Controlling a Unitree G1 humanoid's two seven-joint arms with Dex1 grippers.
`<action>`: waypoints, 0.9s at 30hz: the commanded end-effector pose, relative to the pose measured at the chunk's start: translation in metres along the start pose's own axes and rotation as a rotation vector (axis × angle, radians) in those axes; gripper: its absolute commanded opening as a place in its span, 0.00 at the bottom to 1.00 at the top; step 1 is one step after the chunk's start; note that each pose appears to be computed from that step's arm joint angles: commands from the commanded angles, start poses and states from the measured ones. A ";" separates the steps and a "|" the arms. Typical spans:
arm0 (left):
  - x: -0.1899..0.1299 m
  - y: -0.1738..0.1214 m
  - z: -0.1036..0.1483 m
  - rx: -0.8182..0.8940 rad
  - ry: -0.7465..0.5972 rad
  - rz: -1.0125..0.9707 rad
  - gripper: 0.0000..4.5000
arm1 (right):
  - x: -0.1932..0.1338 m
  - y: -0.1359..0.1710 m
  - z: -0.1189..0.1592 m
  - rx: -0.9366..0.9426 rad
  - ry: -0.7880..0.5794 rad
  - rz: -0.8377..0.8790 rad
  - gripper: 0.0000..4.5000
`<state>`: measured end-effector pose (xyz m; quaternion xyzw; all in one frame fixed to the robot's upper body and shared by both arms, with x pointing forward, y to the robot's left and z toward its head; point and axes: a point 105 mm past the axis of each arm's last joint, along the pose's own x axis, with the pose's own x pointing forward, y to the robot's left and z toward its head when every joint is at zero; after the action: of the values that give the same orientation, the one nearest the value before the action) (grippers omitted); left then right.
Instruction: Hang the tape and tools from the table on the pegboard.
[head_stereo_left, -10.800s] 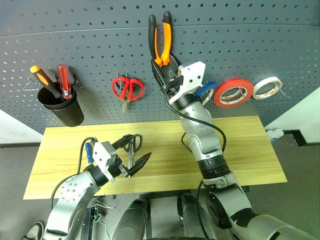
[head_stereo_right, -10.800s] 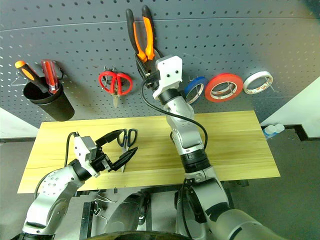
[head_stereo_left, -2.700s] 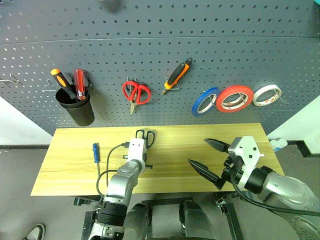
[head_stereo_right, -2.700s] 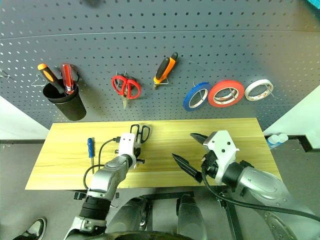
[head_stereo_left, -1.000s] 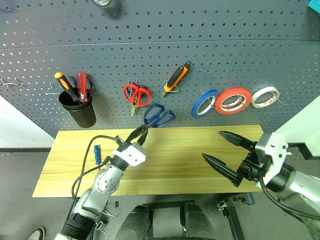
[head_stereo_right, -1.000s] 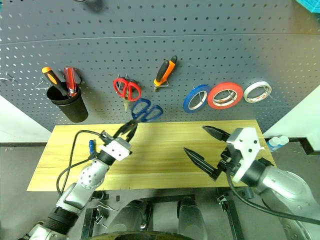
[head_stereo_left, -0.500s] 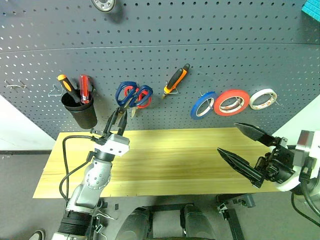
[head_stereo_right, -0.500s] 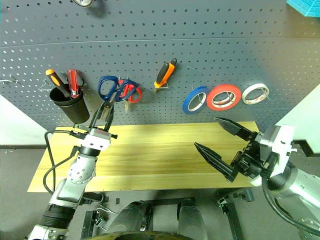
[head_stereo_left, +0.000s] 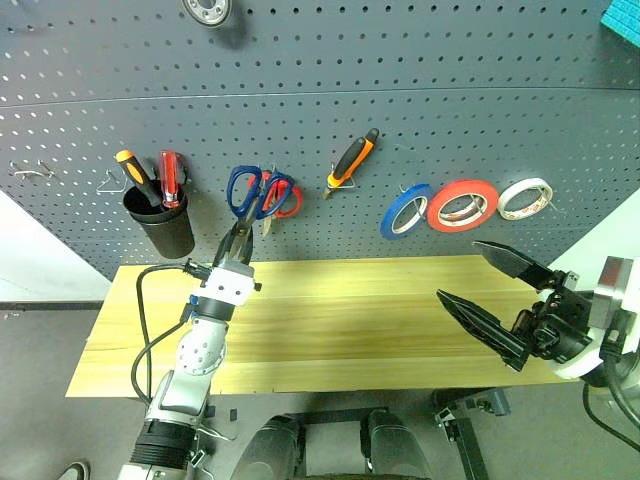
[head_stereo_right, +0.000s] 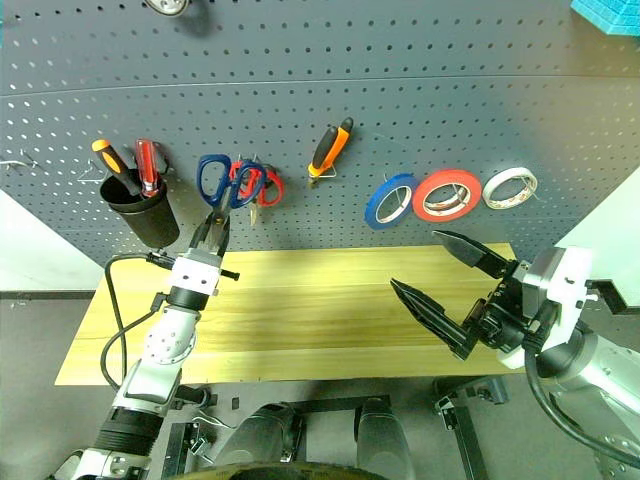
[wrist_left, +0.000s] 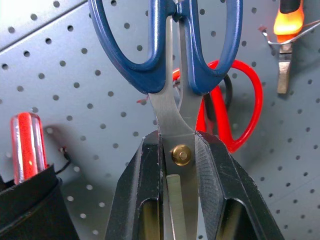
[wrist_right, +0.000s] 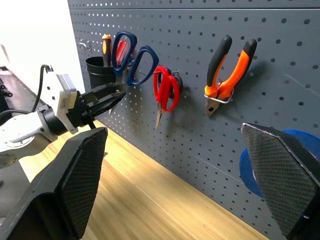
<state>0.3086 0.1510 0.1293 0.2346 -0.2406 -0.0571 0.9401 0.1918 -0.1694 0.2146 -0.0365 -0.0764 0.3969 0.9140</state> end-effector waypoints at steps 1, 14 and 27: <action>0.001 0.001 0.004 -0.044 -0.005 0.005 0.13 | 0.001 0.003 0.011 -0.040 -0.033 0.012 1.00; 0.008 -0.009 -0.003 -0.119 0.041 -0.037 0.12 | 0.000 0.002 0.011 -0.043 -0.024 0.008 1.00; 0.009 -0.027 0.002 -0.160 0.024 -0.118 0.12 | 0.001 0.003 0.008 -0.038 -0.013 -0.002 1.00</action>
<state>0.3207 0.1313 0.1096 0.1783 -0.1805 -0.1180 0.9600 0.1929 -0.1707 0.2144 -0.0360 -0.0730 0.3896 0.9174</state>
